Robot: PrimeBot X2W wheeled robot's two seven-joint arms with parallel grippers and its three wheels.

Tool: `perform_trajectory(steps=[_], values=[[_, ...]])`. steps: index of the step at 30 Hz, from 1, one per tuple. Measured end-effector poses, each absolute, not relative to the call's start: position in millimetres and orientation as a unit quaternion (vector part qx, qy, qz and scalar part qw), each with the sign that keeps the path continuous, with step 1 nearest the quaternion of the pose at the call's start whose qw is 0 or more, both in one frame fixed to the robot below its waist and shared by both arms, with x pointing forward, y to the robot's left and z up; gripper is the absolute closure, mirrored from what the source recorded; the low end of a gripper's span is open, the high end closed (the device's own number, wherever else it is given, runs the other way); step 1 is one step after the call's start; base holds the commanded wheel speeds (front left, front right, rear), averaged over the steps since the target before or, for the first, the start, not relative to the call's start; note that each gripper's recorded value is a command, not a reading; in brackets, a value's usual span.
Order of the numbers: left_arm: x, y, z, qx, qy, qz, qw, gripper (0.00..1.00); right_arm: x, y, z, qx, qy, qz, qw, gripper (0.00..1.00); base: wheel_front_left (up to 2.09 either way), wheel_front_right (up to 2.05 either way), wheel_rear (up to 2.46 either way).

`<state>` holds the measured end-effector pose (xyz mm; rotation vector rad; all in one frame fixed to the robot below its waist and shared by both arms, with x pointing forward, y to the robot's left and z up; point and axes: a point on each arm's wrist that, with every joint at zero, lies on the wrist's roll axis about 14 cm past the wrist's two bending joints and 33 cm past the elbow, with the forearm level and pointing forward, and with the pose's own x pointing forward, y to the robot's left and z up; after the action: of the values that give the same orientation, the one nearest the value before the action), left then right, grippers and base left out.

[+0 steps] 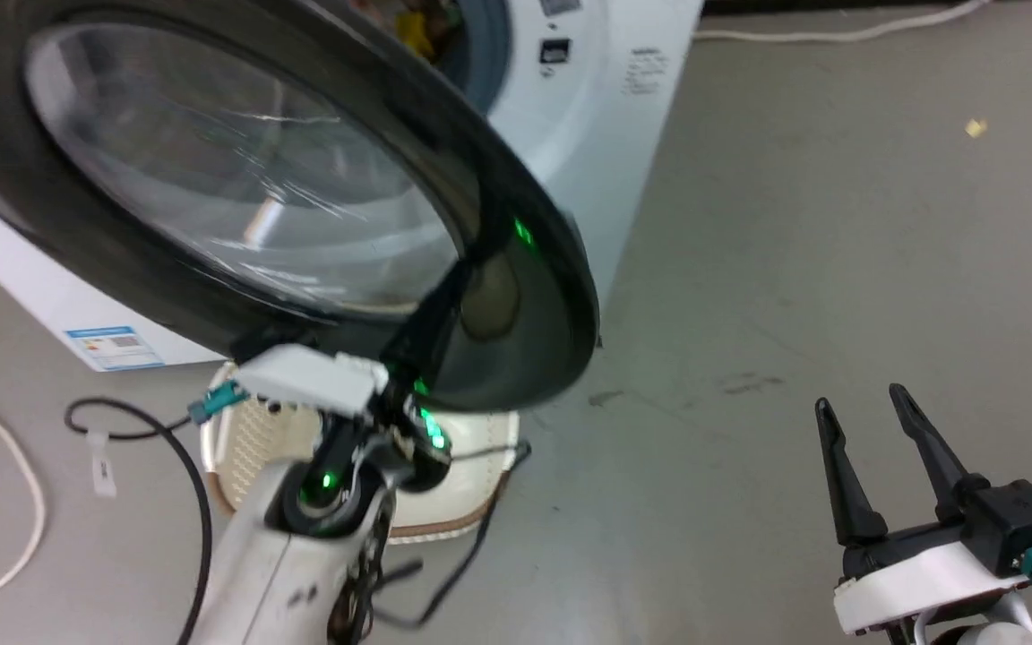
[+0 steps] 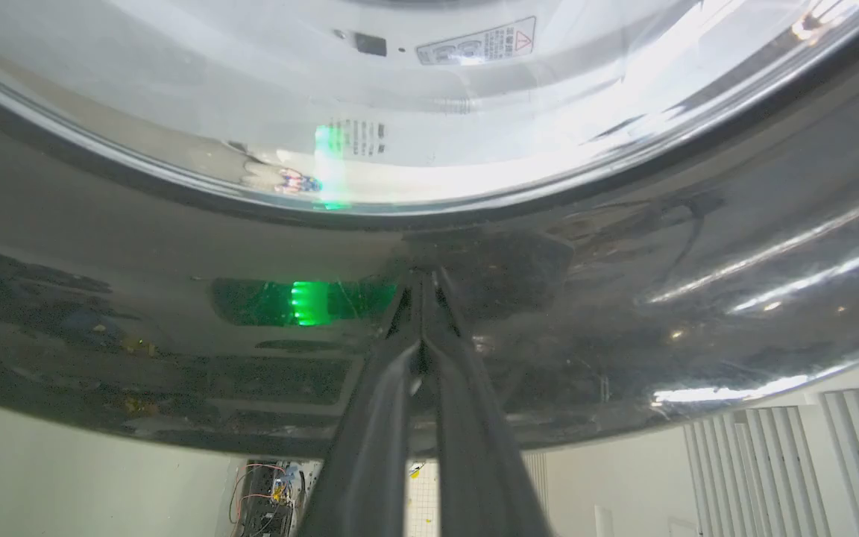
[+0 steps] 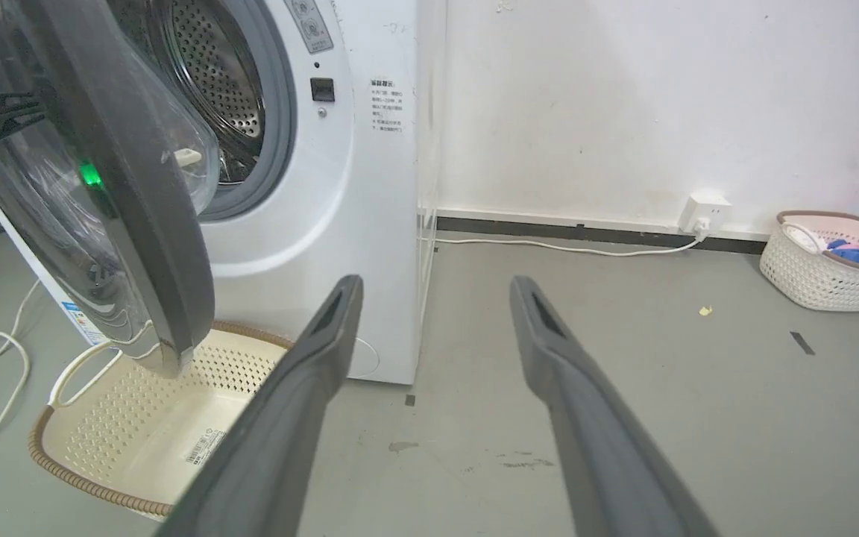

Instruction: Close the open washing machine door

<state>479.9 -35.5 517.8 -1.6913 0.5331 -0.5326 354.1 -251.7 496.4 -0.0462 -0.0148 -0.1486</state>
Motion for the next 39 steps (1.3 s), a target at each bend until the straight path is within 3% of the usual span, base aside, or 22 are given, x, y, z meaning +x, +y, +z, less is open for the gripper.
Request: perform_trajectory(steps=[10, 14, 16, 20, 21, 22, 27, 30, 35, 39], values=[[492, -34, 523, -0.727, 0.225, -0.218, 0.611, 1.00, 364, -241, 497, -0.019, -0.014, -0.056, 0.998, 0.00, 0.00, 0.00, 0.00], [477, -15, 527, -0.710, 0.204, -0.219, 0.637, 1.00, 368, -231, 505, -0.014, -0.028, -0.041, 0.999, 0.00, 0.00, 0.00, 0.00], [464, 0, 523, -0.687, 0.196, -0.217, 0.666, 1.00, 369, -227, 510, -0.012, -0.038, -0.034, 0.999, 0.00, 0.00, 0.00, 0.00], [444, 50, 524, -0.586, 0.132, -0.197, 0.775, 1.00, 369, -209, 517, -0.011, -0.049, -0.008, 0.999, 0.00, 0.00, 0.00, 0.00], [440, 66, 528, -0.556, 0.103, -0.185, 0.804, 0.38, 368, -205, 518, -0.010, -0.051, -0.001, 0.999, 0.00, 0.00, 0.00, 0.00], [435, 82, 531, -0.525, 0.073, -0.174, 0.830, 0.00, 367, -200, 519, -0.008, -0.054, 0.005, 0.998, 0.00, 0.00, 0.00, 0.00], [403, 149, 535, -0.321, -0.020, -0.136, 0.937, 0.00, 366, -176, 532, -0.004, -0.075, 0.042, 0.996, 0.00, 0.00, 0.00, 0.00], [391, 192, 553, -0.188, -0.074, -0.082, 0.976, 0.00, 367, -160, 537, -0.002, -0.082, 0.065, 0.995, 0.00, 0.00, 0.00, 0.00], [357, 200, 572, -0.080, -0.129, -0.041, 0.988, 0.00, 365, -146, 540, 0.004, -0.087, 0.087, 0.992, 0.00, 0.00, 0.00, 0.00], [336, 182, 554, -0.028, -0.110, -0.043, 0.993, 0.00, 361, -139, 533, 0.008, -0.076, 0.097, 0.992, 0.00, 0.00, 0.00, 0.00]])
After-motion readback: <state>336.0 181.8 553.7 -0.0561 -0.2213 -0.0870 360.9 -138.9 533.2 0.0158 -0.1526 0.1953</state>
